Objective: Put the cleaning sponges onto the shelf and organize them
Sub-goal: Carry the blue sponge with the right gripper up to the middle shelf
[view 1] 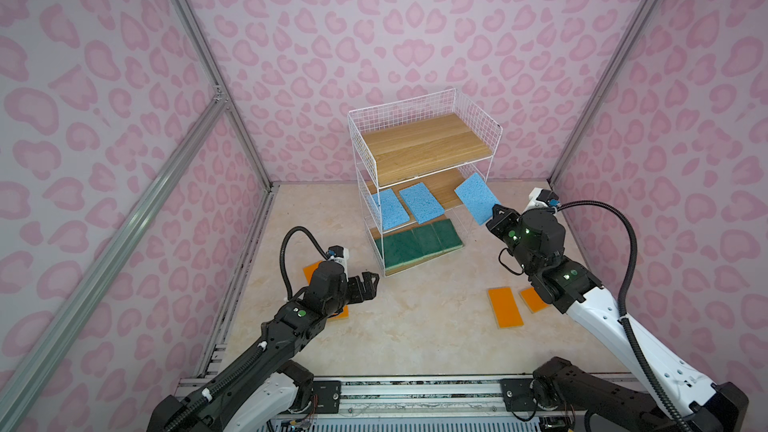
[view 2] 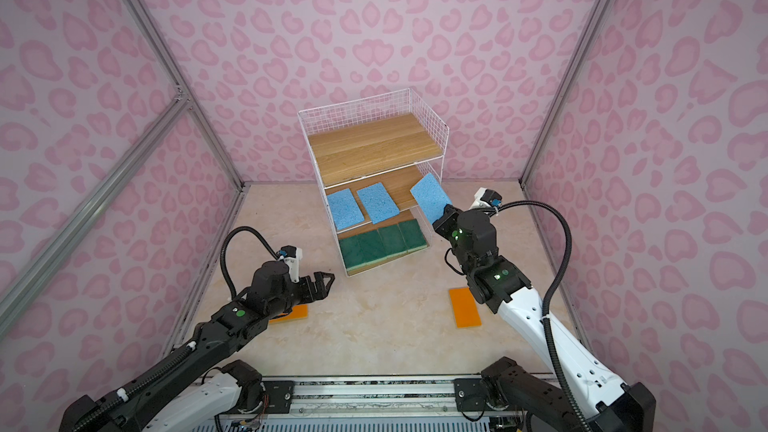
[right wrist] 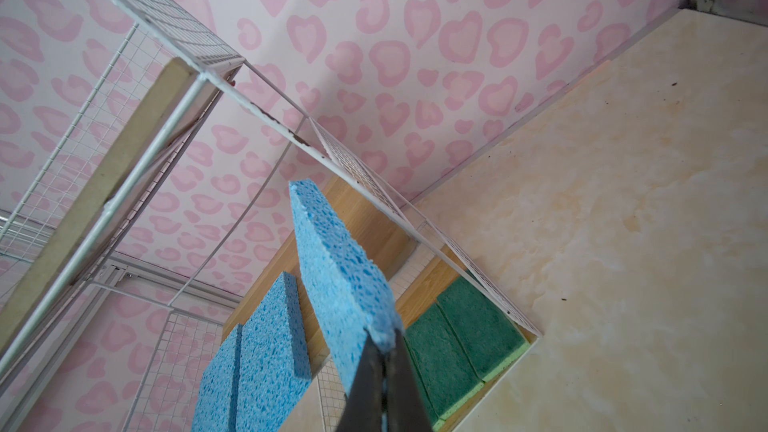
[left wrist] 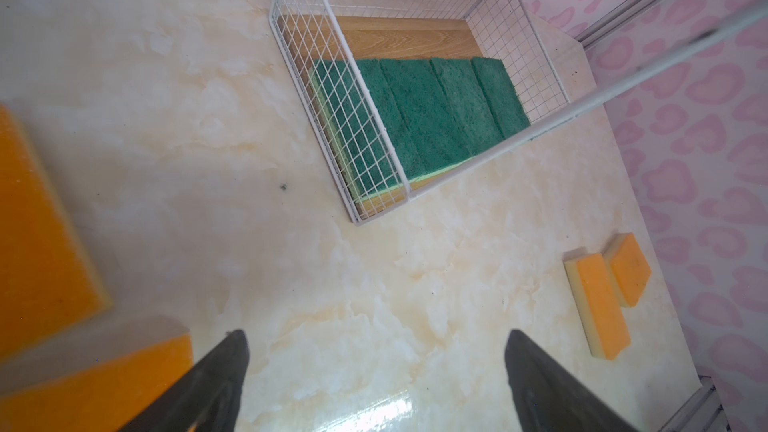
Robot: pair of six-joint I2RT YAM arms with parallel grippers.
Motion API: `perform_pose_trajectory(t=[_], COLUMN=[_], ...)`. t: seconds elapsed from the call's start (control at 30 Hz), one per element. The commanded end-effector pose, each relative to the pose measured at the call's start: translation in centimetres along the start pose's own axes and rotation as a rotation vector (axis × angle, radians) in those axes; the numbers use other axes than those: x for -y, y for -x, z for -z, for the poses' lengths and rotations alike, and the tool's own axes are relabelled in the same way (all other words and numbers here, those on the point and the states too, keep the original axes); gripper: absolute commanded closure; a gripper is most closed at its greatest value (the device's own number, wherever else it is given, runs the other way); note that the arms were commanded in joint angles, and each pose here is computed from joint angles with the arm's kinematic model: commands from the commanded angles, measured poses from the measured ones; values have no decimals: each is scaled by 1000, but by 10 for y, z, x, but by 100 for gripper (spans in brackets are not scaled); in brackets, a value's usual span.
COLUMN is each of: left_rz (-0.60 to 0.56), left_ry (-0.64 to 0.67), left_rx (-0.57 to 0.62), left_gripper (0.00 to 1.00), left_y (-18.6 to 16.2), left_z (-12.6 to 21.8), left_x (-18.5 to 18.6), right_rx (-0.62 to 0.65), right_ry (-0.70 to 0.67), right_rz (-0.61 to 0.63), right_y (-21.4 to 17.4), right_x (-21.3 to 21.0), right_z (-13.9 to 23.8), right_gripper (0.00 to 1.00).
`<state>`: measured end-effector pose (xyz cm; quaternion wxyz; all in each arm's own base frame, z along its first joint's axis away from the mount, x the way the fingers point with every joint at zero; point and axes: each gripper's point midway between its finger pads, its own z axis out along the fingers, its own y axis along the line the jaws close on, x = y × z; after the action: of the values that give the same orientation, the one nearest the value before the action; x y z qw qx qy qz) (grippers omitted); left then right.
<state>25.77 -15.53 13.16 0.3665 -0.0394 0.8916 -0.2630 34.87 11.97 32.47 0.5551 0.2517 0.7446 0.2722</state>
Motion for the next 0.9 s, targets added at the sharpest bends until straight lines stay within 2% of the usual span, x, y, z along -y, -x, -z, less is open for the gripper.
perform_pose_trajectory(t=[0.0, 0.87], left_rz=[-13, -30], left_ry=[-13, 31], left_rx=[38, 90], left_gripper=[3, 3], left_y=[6, 5], left_z=[0, 6], left_x=[2, -13], right_rx=[47, 6], right_ry=[-8, -18], right_rz=[11, 83], right_y=[8, -16], right_x=[-5, -47], right_z=[-5, -58], right_gripper=[100, 100])
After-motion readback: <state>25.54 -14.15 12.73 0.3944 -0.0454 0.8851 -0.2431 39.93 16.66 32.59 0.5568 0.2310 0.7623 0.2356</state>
